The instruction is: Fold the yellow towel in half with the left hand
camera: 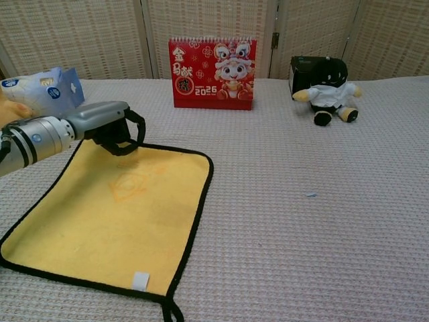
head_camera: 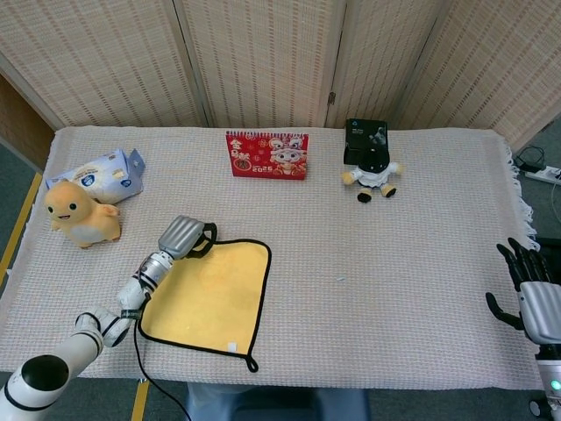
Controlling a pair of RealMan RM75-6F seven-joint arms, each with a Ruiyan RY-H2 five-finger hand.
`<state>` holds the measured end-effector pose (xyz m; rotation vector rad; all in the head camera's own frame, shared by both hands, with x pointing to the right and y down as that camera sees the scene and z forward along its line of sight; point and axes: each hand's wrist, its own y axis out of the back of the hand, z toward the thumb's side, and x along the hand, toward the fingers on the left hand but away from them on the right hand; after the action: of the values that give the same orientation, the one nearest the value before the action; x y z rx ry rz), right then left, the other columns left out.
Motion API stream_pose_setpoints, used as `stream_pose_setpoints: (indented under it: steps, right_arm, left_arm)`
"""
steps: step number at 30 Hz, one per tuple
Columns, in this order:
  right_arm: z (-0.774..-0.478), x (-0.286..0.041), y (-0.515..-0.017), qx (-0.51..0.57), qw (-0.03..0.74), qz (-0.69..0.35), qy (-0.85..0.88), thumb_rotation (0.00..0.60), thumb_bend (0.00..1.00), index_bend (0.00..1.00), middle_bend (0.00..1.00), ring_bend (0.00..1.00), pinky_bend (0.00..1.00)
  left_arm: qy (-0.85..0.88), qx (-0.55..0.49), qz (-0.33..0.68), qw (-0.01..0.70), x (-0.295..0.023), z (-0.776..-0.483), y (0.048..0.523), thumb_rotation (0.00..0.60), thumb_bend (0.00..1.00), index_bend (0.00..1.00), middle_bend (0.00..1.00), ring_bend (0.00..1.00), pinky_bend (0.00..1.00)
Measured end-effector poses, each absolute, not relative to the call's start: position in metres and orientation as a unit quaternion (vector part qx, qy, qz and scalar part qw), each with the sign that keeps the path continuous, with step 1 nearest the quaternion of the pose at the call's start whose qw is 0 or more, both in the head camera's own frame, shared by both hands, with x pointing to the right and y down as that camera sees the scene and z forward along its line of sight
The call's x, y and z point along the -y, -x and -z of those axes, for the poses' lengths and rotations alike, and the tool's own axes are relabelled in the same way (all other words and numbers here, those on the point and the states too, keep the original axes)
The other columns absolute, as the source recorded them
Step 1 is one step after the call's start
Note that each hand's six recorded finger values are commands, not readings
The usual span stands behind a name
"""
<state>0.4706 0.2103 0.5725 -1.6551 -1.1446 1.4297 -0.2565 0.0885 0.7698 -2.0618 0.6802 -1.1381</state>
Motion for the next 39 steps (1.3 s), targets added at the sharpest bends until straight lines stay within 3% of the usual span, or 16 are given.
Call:
stream_pose_setpoints:
  steps: [21, 39]
  right_arm:
    - [-0.555, -0.226, -0.445, 0.429, 0.354, -0.504, 0.660, 0.600, 0.44, 0.00, 0.00, 0.00, 0.00]
    - [-0.549, -0.234, -0.435, 0.424, 0.366, -0.489, 0.669, 0.600, 0.44, 0.00, 0.00, 0.00, 0.00]
  left_arm:
    - [0.783, -0.271, 0.395, 0.396, -0.194, -0.695, 0.283, 0.600, 0.51, 0.64, 1.00, 1.00, 1.00]
    - [0.787, -0.286, 0.393, 0.380, -0.251, -0.669, 0.292, 0.600, 0.51, 0.64, 1.00, 1.00, 1.00]
